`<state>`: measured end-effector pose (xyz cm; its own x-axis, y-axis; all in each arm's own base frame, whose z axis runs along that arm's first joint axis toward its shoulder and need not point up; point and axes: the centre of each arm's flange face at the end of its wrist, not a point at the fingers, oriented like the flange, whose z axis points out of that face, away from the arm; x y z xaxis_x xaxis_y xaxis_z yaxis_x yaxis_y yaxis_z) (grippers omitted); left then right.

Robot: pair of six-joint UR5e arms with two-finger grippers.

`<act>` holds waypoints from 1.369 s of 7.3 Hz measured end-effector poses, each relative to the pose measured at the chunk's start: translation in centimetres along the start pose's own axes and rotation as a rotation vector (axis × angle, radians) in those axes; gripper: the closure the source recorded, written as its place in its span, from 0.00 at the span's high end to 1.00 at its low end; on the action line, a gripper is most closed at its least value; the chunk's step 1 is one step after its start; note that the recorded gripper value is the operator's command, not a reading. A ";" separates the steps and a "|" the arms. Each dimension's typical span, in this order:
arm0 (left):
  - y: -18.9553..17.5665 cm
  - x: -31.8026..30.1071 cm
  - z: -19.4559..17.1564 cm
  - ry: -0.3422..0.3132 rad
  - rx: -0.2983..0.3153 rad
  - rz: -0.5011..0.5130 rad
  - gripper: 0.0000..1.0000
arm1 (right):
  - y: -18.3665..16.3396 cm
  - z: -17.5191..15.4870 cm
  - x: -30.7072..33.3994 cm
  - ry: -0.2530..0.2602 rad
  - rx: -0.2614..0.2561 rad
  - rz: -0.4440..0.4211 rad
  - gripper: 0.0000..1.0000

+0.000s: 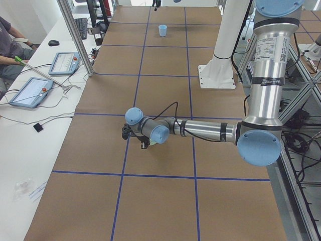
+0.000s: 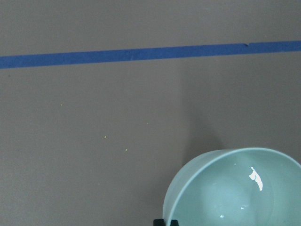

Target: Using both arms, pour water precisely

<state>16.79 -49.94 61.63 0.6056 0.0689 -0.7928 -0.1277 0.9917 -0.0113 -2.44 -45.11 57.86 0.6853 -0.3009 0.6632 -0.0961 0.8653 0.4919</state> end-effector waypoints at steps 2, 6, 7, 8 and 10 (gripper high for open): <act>0.1 -0.2 0.2 -0.002 -0.005 -0.005 0.99 | 0.0 0.0 0.0 -0.001 0.000 0.000 0.99; -0.5 1.6 -2.3 0.010 0.045 0.023 1.00 | -2.5 0.5 -0.7 0.005 -0.048 0.035 1.00; -0.8 1.6 -5.2 0.013 0.101 0.022 1.00 | -3.7 0.6 -0.8 -0.003 -0.081 0.063 0.99; -1.0 0.9 -8.0 0.013 0.155 0.024 1.00 | -5.0 0.5 -0.7 -0.012 -0.121 0.106 1.00; -1.1 -2.5 -12.9 -0.032 0.214 0.083 1.00 | -7.2 0.1 0.0 -0.003 -0.191 0.183 1.00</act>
<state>5.28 -52.63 55.73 0.6251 0.1516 -0.7657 -0.0108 0.9825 0.1858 -1.82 -51.34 54.33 0.6666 -0.1334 0.7333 -0.0799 0.9654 0.2482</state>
